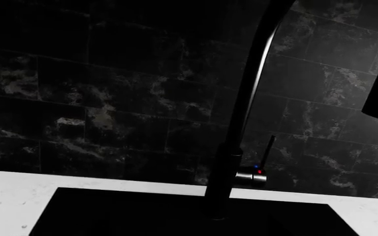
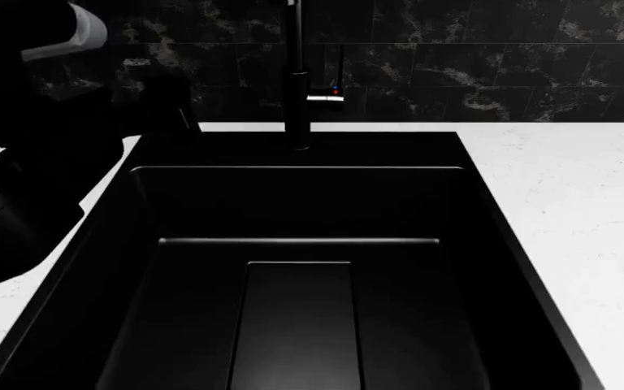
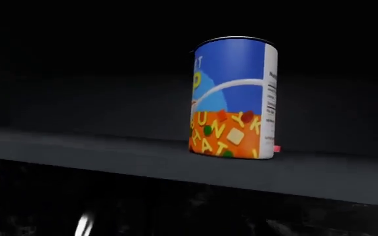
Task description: Pick the alphabet soup from the counter and place it in the cabinet.
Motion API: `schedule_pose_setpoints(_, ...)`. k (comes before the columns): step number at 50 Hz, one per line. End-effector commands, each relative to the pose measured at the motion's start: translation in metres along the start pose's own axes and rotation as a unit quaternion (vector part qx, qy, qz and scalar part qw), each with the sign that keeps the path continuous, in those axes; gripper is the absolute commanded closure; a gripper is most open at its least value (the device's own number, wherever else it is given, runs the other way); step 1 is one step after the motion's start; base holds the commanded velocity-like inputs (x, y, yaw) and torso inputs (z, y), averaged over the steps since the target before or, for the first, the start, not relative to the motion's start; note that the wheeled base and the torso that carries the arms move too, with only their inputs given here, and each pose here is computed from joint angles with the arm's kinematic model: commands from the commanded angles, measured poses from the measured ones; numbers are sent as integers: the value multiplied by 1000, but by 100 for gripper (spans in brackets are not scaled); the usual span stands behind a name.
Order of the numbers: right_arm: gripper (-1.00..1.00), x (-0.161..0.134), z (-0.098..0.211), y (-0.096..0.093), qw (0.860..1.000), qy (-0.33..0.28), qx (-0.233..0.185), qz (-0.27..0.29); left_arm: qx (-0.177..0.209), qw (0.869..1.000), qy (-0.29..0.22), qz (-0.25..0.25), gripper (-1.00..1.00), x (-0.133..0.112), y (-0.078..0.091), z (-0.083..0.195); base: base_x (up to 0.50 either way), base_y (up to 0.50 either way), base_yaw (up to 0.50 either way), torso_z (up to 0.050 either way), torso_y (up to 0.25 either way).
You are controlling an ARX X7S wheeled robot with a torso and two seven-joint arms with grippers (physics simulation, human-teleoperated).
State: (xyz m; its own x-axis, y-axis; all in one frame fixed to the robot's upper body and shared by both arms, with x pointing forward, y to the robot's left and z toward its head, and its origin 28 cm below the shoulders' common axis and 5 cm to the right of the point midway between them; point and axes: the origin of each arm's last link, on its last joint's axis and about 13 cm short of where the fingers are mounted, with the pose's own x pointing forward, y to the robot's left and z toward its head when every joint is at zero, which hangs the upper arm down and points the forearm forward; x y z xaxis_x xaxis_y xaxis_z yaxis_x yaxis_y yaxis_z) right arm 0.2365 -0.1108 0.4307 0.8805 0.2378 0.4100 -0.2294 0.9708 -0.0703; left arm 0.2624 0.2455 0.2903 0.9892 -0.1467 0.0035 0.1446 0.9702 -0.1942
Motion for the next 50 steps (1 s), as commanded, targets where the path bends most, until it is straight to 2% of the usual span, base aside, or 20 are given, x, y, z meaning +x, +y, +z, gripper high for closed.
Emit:
schedule_pose_setpoints(1,-100,-17,-15,8,1000,-1,1,-5,-3,1000,0,1,-100,-1,0,-1,0,0,0,0,0)
schedule_pose_setpoints(10,-100,-26,-33,9,1000,-1,13,-27,-8,1000,-1,3,-100,-2,2,-3,0,0,0,0,0)
schedule_pose_setpoints(28,-100,-47,-86,6,991,22,65,-117,-12,1000,-4,5,-100,-4,2,-7,0,0,0,0,0)
schedule_pose_setpoints(50,-100,-61,-132,13,982,87,98,-134,-17,1000,-8,20,-100,-6,5,-14,0,0,0,0,0)
